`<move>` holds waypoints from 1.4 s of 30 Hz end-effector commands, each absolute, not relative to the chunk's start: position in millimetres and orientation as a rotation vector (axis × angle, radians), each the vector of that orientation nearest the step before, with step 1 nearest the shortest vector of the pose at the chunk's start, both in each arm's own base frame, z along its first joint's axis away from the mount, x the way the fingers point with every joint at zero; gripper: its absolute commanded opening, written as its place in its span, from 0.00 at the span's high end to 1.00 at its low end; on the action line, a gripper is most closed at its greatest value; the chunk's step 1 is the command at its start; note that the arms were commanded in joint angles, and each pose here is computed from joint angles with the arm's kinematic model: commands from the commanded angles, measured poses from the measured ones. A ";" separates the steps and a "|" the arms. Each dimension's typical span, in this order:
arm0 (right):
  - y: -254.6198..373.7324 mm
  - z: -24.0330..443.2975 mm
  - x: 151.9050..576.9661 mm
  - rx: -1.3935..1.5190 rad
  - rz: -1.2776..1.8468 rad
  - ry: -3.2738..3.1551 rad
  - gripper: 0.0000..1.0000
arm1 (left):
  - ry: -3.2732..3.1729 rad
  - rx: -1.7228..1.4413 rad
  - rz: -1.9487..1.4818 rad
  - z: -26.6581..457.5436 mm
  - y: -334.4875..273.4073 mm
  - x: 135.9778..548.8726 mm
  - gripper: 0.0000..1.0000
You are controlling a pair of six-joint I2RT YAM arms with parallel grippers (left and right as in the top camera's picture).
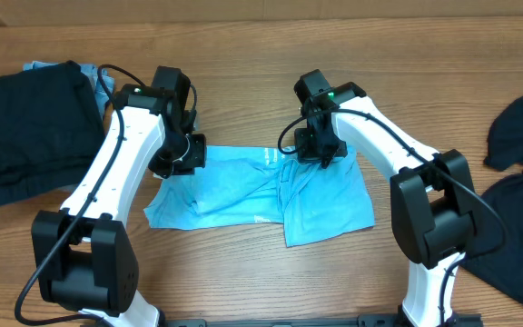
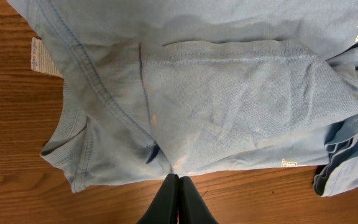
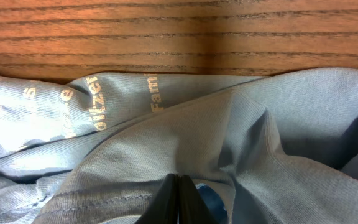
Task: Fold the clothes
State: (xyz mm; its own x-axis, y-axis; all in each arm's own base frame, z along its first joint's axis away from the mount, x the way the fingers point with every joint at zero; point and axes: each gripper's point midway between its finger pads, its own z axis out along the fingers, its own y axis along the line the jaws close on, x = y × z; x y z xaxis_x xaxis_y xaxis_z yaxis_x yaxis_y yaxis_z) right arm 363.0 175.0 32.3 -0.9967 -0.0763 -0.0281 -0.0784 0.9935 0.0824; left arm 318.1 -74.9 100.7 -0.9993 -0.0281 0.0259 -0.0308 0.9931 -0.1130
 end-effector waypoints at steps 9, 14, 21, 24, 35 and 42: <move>150.8 68.7 365.3 0.005 0.115 3.102 0.69 | -3.157 0.013 0.199 113.4 -75.9 324.1 0.96; 158.0 58.0 352.6 0.071 0.193 3.152 0.57 | -3.158 -0.004 0.200 113.4 -75.9 324.2 0.96; 171.4 44.0 347.4 0.063 0.316 3.161 0.58 | -3.156 -0.003 0.199 113.4 -75.8 323.8 0.96; 170.4 41.1 344.9 0.064 0.312 3.169 0.66 | -3.156 -0.004 0.199 113.4 -75.9 323.8 0.96; 229.3 91.6 384.5 -0.336 0.667 2.913 0.96 | -3.157 -0.003 0.199 113.4 -75.8 324.1 0.96; 271.9 106.3 396.3 -0.521 0.762 2.730 0.96 | -3.156 -0.003 0.200 113.4 -76.0 323.7 0.96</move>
State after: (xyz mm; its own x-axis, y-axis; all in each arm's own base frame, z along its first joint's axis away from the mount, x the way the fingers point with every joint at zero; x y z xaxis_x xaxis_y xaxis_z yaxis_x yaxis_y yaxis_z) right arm 386.3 267.3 79.9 -0.9265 -0.2728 -0.2592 -0.3640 0.8242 0.4338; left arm 318.0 -74.9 100.7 -0.9996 -0.0125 0.0245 -0.0152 0.9934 -0.1133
